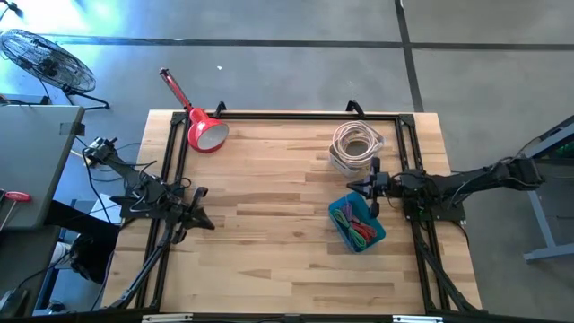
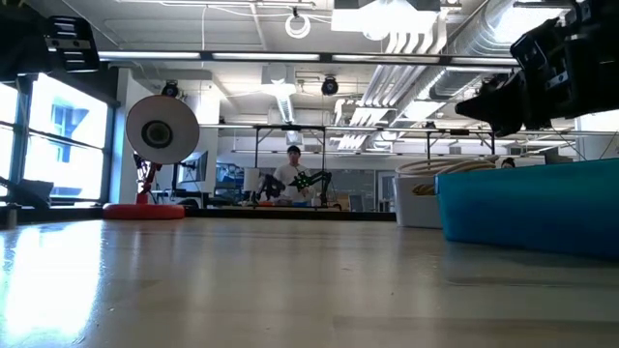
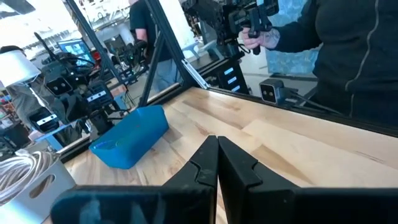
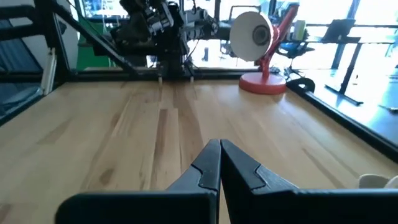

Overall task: Pick & Place USB Port
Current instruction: Return to Home Position

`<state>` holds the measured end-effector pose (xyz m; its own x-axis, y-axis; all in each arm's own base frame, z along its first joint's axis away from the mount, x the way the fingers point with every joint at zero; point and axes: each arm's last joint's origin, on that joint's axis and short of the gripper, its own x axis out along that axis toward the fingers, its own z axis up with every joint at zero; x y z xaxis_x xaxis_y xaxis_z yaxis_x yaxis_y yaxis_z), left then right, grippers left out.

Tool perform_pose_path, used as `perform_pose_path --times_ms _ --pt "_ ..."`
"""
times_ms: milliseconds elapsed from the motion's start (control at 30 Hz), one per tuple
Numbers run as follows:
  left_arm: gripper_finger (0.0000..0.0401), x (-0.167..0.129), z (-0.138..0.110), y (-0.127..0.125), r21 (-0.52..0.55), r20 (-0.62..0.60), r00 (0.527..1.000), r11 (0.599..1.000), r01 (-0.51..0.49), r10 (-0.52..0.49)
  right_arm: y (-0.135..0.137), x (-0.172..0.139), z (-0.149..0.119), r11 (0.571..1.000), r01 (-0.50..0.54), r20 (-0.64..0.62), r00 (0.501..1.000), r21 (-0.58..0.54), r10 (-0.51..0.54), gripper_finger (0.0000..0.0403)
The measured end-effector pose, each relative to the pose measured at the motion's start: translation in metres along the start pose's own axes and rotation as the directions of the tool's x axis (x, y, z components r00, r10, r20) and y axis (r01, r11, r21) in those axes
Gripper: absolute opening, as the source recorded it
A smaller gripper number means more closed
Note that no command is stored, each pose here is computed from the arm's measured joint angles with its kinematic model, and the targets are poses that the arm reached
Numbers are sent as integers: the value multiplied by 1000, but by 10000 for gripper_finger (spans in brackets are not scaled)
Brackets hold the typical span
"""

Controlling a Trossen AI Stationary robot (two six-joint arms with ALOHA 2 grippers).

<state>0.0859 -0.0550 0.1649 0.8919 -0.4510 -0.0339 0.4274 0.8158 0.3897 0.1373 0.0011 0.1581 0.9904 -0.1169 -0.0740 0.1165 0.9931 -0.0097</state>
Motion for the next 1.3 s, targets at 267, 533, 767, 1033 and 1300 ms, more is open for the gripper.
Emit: perform_pose_path --times_ms 267,533,767,1033,1300 --pt "0 0 -1 0 1 -5 1000 1000 -6 6 -7 1 0 1000 -25 -5 1000 -18 25 0" --pt "0 0 -1 0 0 -8 1000 1000 -21 21 -14 -2 2 999 -10 11 1000 -42 10 0" --pt "0 0 -1 1 0 -17 999 999 -51 51 -16 -9 3 999 -19 9 1000 -36 19 0" --pt "0 0 0 3 19 -25 996 996 -88 89 -16 -19 5 999 -16 35 999 -34 18 0" --pt "0 0 -1 4 84 -40 990 988 -133 136 -16 -23 5 998 -15 40 999 -59 18 0"
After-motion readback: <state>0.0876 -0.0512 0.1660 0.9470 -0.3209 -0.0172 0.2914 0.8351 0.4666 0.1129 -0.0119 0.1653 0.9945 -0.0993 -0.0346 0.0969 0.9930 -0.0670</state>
